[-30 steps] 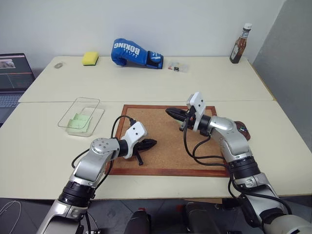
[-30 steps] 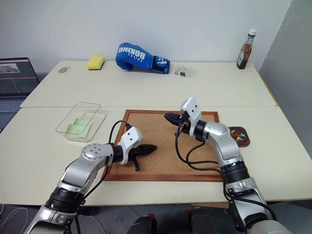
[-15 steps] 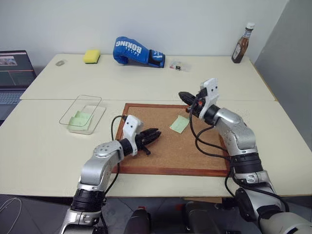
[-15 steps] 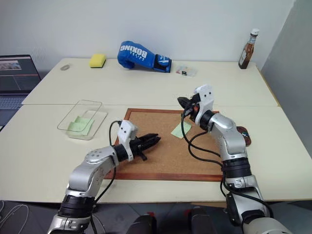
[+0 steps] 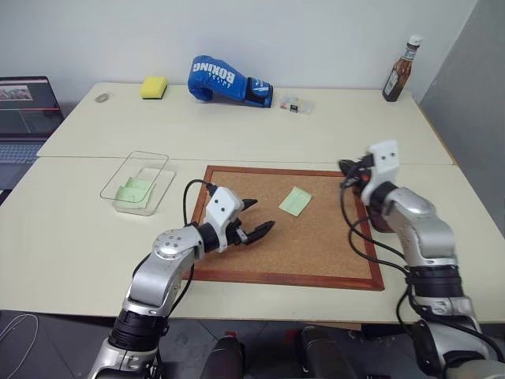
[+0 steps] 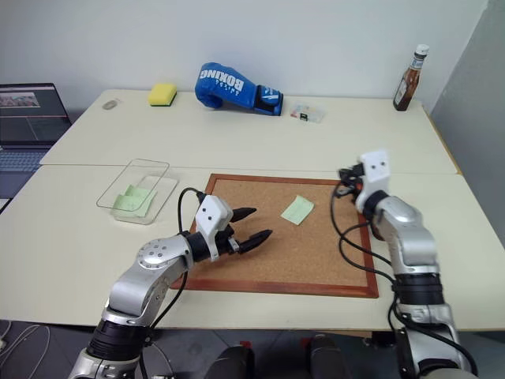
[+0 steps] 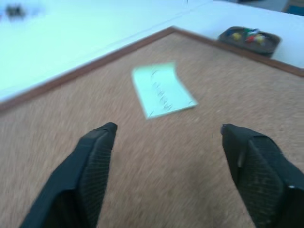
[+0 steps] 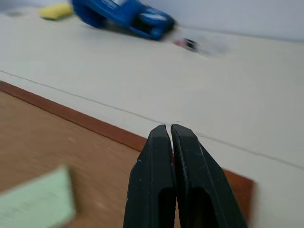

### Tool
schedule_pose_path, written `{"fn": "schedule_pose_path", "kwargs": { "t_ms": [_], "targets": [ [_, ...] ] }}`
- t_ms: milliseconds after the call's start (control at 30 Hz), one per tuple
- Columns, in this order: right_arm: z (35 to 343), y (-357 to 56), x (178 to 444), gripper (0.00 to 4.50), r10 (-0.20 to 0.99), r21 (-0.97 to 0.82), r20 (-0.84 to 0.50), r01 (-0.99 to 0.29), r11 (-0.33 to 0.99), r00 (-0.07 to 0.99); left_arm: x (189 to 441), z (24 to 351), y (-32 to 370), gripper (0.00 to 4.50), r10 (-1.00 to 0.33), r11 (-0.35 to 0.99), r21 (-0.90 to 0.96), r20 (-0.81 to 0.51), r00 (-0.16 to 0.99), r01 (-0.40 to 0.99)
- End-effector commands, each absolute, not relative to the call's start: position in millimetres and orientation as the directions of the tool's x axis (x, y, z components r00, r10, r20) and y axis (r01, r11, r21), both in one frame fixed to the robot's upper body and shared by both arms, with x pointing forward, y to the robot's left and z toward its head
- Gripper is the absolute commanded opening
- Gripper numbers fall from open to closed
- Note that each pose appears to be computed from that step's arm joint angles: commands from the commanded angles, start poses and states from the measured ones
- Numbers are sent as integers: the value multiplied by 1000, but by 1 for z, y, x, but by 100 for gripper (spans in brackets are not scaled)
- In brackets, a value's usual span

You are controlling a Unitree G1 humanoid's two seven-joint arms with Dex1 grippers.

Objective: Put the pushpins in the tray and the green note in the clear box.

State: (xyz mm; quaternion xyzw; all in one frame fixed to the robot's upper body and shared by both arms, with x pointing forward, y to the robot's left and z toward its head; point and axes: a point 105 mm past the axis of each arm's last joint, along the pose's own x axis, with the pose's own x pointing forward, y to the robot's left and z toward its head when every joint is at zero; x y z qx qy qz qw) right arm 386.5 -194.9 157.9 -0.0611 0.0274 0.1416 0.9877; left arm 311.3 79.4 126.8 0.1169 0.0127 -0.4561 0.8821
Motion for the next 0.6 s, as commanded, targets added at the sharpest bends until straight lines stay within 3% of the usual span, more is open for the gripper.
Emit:
{"fn": "schedule_pose_path", "kwargs": {
  "t_ms": [33, 267, 467, 600],
  "targets": [
    [168, -230, 372, 0, 137, -134, -57, -143, 981, 989, 306, 154, 51, 446, -869, 455, 292, -62, 491, 841],
    [141, -245, 362, 0, 84, -30, -178, -91, 995, 980, 304, 159, 17, 446, -940, 298, 266, -85, 330, 917],
    [127, -250, 361, 0, 50, -2, -222, -52, 999, 974, 306, 157, 15, 446, -949, 265, 259, -102, 299, 929],
    [122, -250, 361, 84, 46, 9, -225, -45, 999, 973, 306, 157, 17, 450, -947, 273, 250, -101, 305, 929]
  ]
}}
